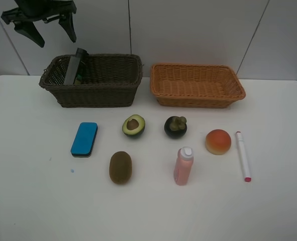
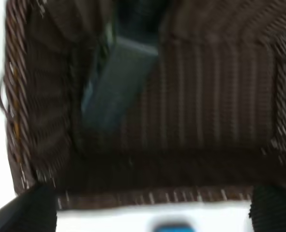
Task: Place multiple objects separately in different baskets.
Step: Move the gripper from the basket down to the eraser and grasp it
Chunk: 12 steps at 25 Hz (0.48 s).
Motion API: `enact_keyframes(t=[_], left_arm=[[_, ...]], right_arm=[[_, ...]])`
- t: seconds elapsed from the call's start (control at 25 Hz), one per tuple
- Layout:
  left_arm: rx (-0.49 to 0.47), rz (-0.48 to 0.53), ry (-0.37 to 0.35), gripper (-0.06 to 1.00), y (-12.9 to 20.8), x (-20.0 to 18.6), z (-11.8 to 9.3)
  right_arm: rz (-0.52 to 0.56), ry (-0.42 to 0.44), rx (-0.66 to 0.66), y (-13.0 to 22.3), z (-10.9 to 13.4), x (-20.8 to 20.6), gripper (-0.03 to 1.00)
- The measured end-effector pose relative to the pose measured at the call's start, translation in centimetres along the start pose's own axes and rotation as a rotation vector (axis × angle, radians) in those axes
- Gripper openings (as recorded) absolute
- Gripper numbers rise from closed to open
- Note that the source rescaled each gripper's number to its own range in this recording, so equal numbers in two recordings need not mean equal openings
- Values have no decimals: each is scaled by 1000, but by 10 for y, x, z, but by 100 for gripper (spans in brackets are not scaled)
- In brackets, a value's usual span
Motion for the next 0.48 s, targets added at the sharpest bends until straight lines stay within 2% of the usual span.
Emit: enact_keyframes(t=[0.16,0.28,0.48], left_arm=[[-21,114,22,100,52,-16,-5],[-10,239,26,100,103,-16,-12],[90,411,35,100,162,13,-47]], right_arm=[[0,0,0,0,0,0,100],[0,0,0,0,0,0,100],[0,0,0,0,0,0,100]])
Point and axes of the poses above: a point on each arm's last joint axis where the gripper is mounted, x pointing out along that axis toward the gripper, z along the wrist's bending axis when the last joint is at zero, y = z × x, the point moved 4 cm from there along x, pointing out along that axis toward the gripper, and after that the axes turned 10 degrees about x, right-handed, at the moved point
